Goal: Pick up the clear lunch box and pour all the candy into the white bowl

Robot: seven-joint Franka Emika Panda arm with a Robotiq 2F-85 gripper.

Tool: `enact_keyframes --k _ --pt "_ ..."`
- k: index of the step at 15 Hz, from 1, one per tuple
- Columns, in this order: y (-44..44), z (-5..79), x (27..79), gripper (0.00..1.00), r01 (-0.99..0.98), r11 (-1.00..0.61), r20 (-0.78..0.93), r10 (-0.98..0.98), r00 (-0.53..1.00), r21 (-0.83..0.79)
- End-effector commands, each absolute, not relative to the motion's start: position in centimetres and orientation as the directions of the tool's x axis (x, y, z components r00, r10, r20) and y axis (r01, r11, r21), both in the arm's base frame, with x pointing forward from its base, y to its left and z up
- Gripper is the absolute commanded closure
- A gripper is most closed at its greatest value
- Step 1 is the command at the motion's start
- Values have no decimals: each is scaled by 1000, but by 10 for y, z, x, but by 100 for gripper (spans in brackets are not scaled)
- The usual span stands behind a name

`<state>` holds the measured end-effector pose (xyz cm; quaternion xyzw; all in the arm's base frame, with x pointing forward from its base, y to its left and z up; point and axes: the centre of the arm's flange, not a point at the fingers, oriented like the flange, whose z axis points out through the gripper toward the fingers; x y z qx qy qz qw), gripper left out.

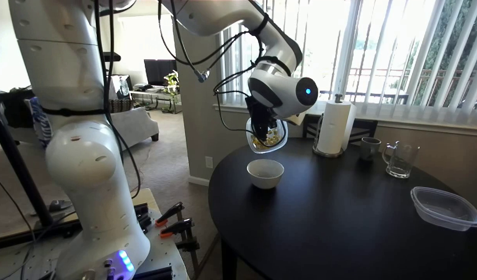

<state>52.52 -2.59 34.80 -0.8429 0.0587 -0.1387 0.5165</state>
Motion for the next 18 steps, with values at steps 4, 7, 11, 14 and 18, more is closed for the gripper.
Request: enact_keyframes --k 4,7,11,14,18 --pt "-47 314 526 96 104 -225 135 -130 982 -969" --pt "-45 300 522 96 95 -168 112 -96 989 -981" --pt "-42 288 518 96 109 -119 117 -61 991 -987" --pt "-44 283 515 96 114 -91 119 -47 992 -989" --pt "-55 275 511 96 98 -80 102 -54 993 -992"
